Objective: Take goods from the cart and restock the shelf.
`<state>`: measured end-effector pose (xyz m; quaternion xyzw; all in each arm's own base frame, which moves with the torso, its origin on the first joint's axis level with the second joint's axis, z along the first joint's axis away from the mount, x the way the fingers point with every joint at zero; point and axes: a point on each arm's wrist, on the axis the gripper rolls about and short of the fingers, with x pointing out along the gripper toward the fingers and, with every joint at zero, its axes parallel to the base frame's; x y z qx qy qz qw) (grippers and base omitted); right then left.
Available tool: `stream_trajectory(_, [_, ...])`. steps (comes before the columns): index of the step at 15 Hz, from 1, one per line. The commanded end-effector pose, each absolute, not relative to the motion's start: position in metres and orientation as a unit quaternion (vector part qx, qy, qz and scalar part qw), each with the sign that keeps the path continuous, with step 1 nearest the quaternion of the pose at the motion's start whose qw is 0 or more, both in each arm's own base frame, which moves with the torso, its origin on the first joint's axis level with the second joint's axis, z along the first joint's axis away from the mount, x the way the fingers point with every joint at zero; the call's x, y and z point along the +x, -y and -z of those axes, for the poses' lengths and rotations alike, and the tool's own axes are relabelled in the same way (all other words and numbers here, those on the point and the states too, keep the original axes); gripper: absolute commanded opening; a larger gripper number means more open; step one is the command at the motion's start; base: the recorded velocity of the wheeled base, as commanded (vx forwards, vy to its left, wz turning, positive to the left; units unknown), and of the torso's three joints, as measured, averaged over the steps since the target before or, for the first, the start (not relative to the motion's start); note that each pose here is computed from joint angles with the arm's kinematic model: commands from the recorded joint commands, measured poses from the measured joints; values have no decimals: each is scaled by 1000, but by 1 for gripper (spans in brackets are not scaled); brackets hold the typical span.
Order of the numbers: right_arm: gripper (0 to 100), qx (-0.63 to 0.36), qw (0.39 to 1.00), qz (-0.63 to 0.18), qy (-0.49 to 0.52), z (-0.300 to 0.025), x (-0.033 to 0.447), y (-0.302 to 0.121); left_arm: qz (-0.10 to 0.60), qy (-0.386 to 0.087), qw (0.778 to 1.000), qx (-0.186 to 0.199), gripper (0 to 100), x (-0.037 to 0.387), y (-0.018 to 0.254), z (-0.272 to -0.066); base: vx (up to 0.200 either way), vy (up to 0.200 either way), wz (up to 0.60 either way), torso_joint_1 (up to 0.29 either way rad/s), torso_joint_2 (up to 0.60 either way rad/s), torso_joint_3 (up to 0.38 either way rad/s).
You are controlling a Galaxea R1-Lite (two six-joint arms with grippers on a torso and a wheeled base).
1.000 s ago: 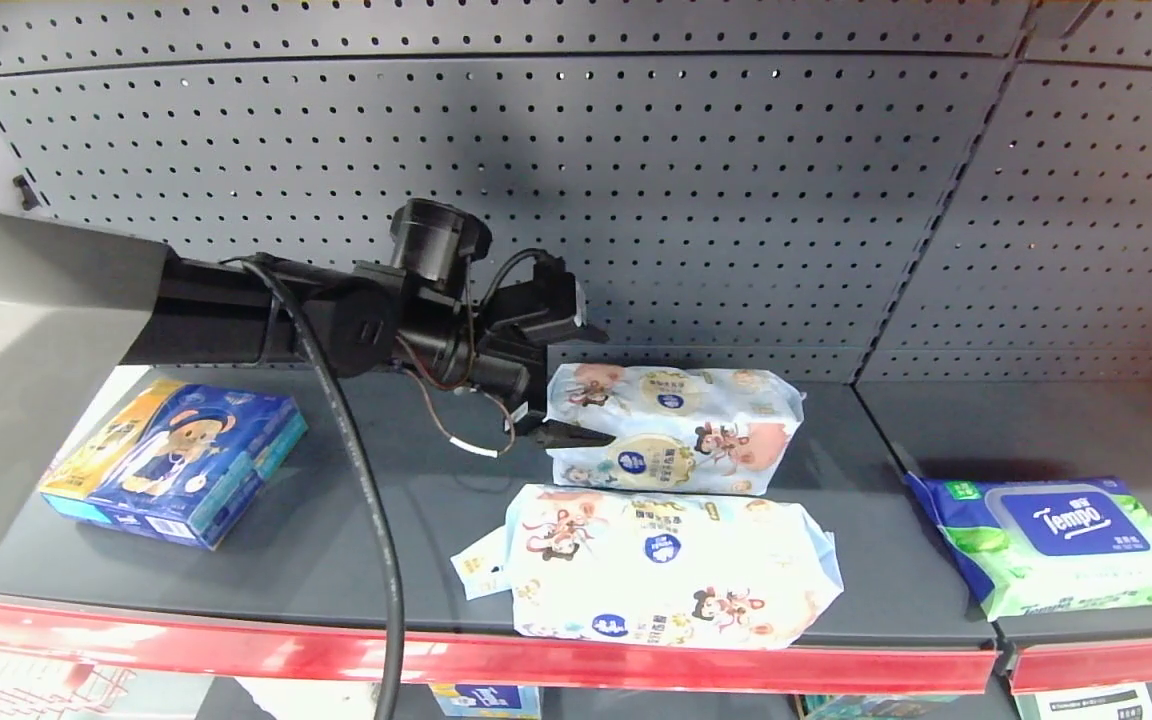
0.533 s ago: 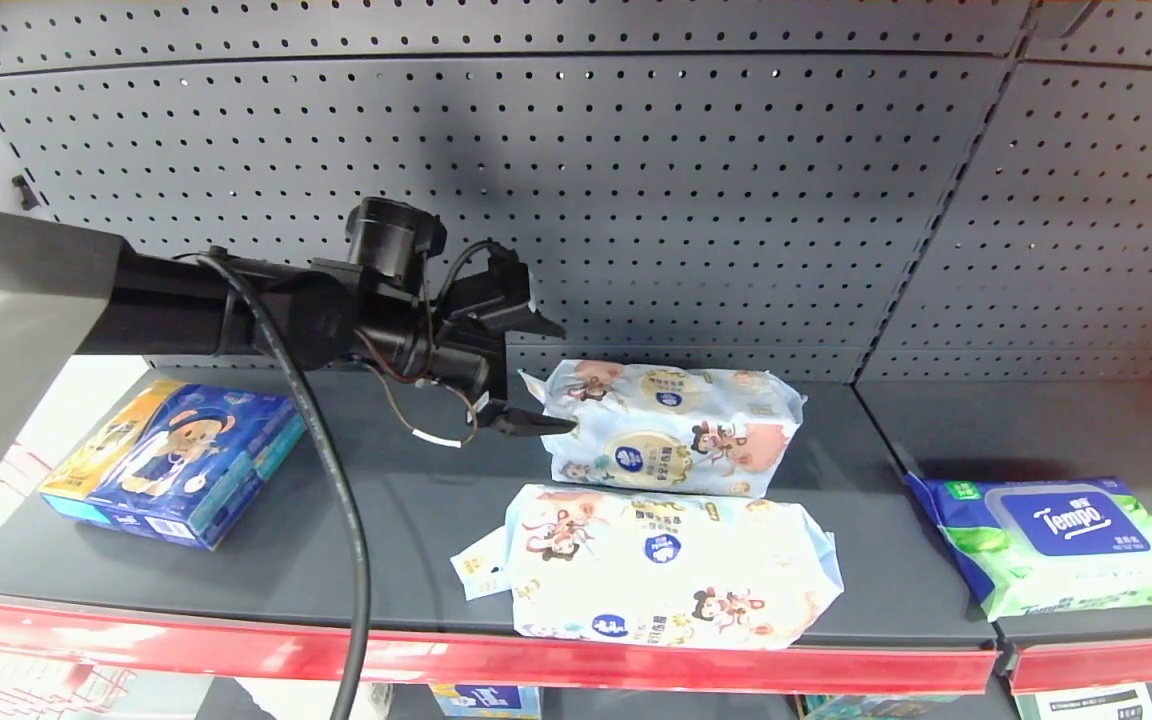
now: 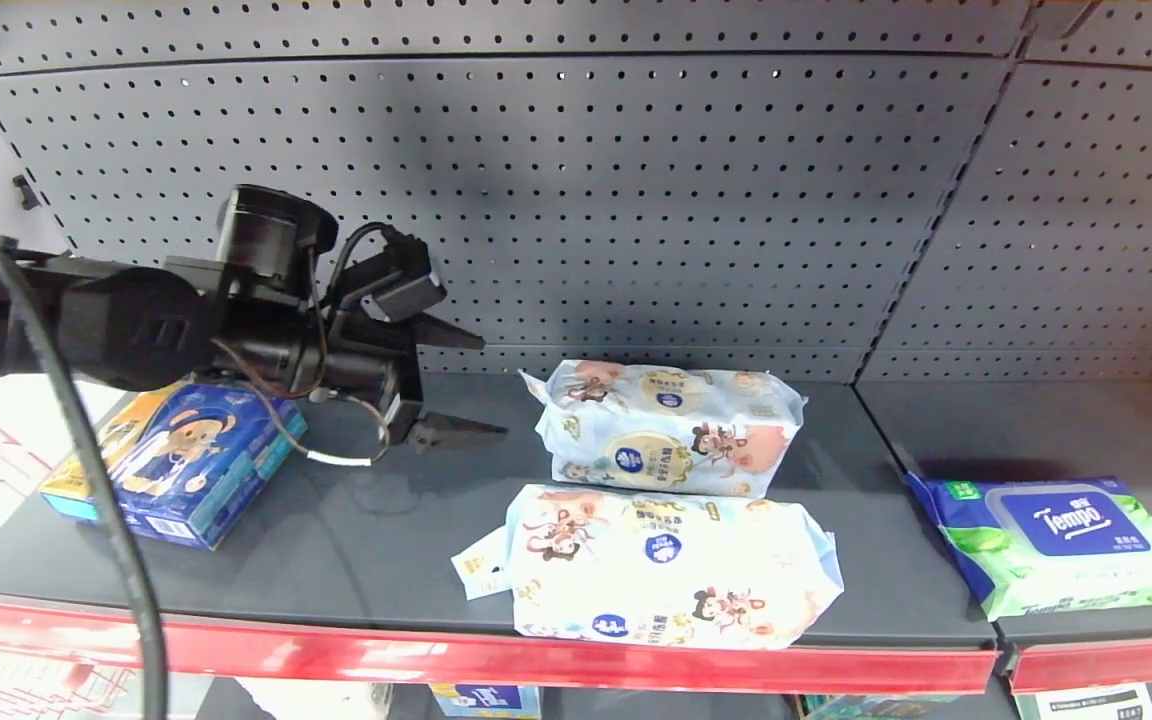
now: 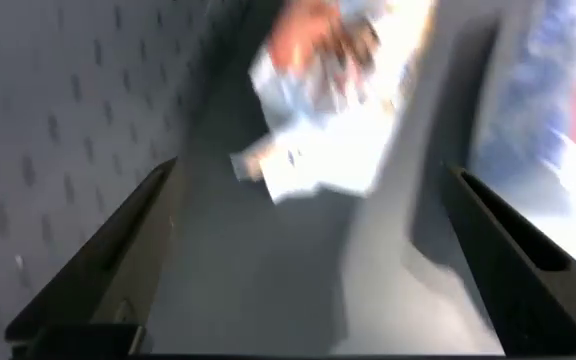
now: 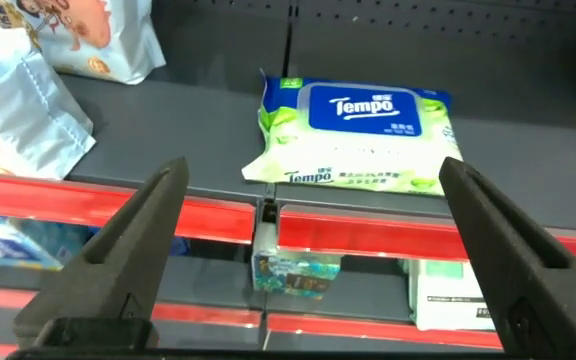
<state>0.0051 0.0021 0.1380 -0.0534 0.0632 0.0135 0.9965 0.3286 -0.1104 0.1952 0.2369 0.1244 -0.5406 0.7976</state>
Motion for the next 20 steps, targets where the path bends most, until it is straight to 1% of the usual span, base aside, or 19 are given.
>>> stream_trajectory(1, [100,-52,988,-62,-134,-178,60,-2,506,-135,825,211,100,282,78,-214,0,0,0,0,0,0])
stream_trajectory(3, [100,-53,986,-79,-139,-191,104,-4,478,-153,848,172,100,256,63,-222,0,0,0,0,0,0])
stream_trajectory(4, [100,-55,986,-83,-135,-192,137,-6,453,-164,864,143,100,233,55,-229,0,0,0,0,0,0])
stream_trajectory(5, [100,-56,984,-99,-134,-190,154,-11,427,-173,879,125,100,216,52,-233,0,0,0,0,0,0])
stream_trajectory(6, [100,-57,981,-120,-139,-189,170,-20,403,-185,891,94,100,198,50,-235,0,0,0,0,0,0])
stream_trajectory(7, [100,-59,977,-135,-151,-188,183,-27,394,-193,896,63,100,181,49,-236,0,0,0,0,0,0])
stream_trajectory(8, [100,-61,974,-150,-161,-186,195,-35,387,-192,901,46,100,168,47,-237,0,0,0,0,0,0])
stream_trajectory(10, [100,-61,966,-183,-173,-185,222,-56,359,-195,912,40,100,148,42,-231,0,0,0,0,0,0])
stream_trajectory(11, [100,-60,965,-186,-175,-184,225,-58,353,-195,914,40,100,145,41,-230,0,0,0,0,0,0])
stream_trajectory(12, [100,-62,962,-193,-184,-181,239,-68,331,-201,921,34,100,132,37,-224,0,0,0,0,0,0])
stream_trajectory(15, [100,-68,962,-172,-201,-173,248,-70,327,-204,923,26,100,123,35,-218,0,0,0,0,0,0])
stream_trajectory(20, [100,-75,965,-131,-213,-168,258,-67,325,-197,924,27,100,122,35,-221,0,0,0,0,0,0])
